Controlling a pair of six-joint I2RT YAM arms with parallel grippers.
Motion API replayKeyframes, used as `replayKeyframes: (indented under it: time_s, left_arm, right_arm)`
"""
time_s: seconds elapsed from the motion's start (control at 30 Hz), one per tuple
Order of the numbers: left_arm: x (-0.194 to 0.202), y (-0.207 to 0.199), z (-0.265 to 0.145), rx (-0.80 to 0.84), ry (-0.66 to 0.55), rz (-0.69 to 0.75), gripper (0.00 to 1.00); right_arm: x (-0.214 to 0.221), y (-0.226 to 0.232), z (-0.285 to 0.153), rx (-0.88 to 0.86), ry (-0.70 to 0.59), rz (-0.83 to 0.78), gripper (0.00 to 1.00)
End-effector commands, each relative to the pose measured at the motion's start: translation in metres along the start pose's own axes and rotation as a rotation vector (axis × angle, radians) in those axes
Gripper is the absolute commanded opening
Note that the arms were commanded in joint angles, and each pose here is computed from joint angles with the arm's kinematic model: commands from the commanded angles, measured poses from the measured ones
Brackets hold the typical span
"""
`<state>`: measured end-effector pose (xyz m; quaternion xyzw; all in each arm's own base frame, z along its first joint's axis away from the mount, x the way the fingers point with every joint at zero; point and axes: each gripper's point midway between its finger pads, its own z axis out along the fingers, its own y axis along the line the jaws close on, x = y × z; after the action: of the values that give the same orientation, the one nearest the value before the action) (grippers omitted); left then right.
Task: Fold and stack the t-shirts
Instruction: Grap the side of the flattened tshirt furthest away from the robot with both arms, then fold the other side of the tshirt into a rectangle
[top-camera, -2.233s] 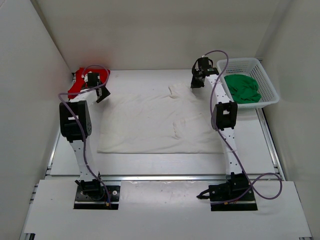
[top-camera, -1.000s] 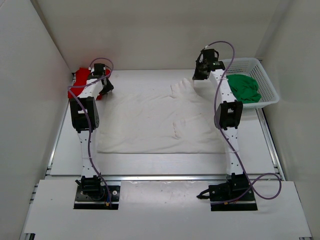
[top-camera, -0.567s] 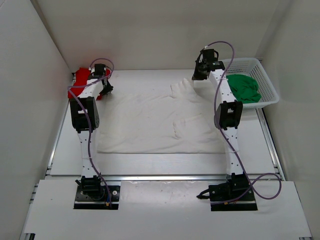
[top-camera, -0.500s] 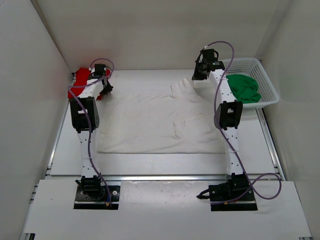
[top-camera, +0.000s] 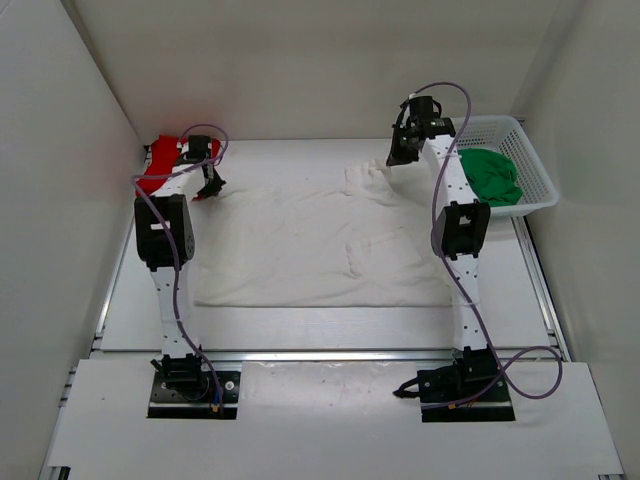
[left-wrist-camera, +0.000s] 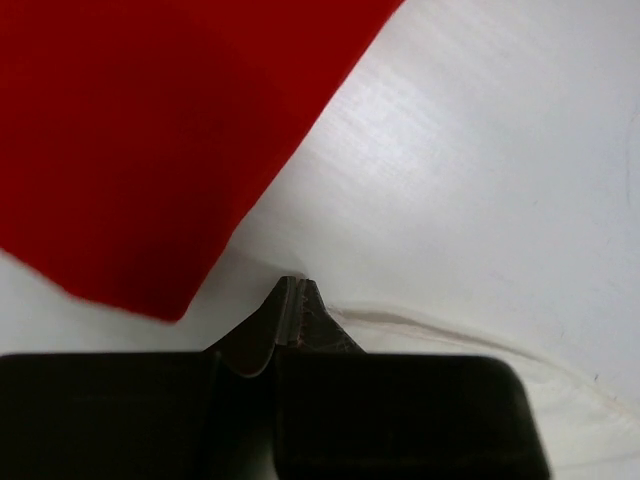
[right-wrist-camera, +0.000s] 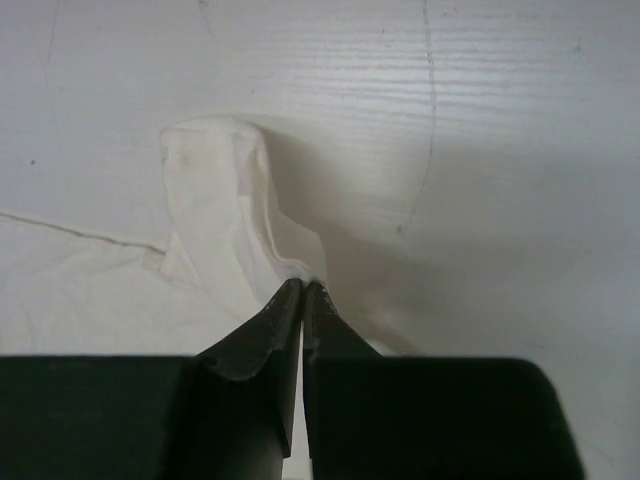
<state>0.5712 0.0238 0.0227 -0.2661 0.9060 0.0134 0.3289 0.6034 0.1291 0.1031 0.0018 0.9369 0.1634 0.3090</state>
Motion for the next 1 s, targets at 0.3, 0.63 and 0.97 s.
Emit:
replayKeyframes:
  time_s: [0.3,0.63,0.97]
  left_arm:
    - [-0.024,-0.011,-0.076,0.133,-0.111,-0.043,0.00]
    - [-0.017,-0.005,-0.095,0.175,-0.102,-0.061,0.00]
    - [-0.020,0.018,-0.116,0.178,-0.131,-0.099,0.00]
  right_arm:
    - [0.028,0.034,-0.091,0.101,0.052,-0.160,0.00]
    - [0.075,0.011,-0.150,0.094,-0.106,-0.091,0.00]
    - [0.106,0.008,-0.208,0.053,-0.215,-0.018,0.00]
